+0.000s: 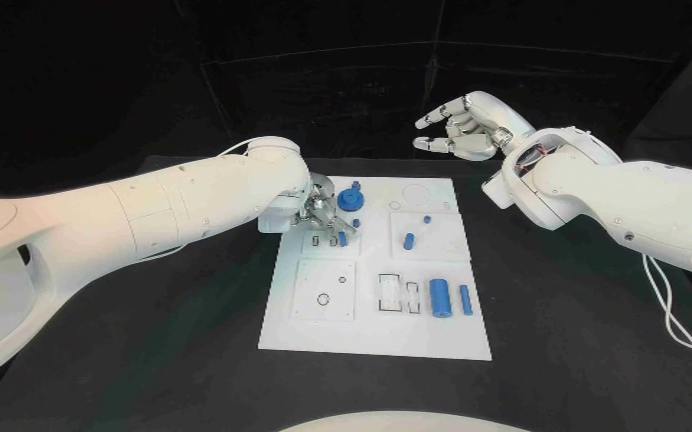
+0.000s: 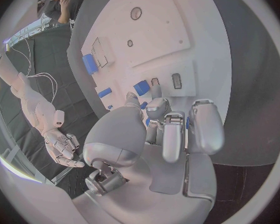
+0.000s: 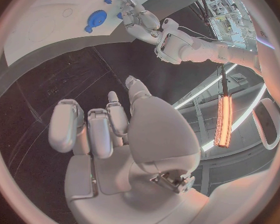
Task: Assemble the parts on the task board
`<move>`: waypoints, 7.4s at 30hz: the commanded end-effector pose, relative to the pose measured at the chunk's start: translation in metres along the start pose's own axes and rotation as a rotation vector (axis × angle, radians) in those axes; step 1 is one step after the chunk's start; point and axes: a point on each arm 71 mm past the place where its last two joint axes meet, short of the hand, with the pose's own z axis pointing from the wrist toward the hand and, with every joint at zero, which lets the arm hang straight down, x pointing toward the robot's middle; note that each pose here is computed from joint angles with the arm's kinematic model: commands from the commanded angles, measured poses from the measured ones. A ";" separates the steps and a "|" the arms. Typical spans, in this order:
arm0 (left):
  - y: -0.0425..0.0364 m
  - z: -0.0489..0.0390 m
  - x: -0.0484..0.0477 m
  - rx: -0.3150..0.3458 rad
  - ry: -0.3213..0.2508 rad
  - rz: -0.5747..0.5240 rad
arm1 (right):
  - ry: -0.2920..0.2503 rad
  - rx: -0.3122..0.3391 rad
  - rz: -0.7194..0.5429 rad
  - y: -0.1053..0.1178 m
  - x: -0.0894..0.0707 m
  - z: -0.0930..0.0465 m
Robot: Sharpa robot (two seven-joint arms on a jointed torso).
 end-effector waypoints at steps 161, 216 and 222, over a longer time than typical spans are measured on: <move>0.0229 -0.0055 0.0283 0.022 -0.095 -0.133 | 0.044 0.026 -0.033 -0.007 0.003 0.010; 0.0322 -0.0063 0.0177 0.000 -0.114 -0.171 | 0.045 0.042 -0.038 -0.012 -0.001 0.008; 0.0351 -0.0219 0.0027 0.026 -0.139 -0.202 | 0.051 0.039 -0.038 -0.013 0.000 0.008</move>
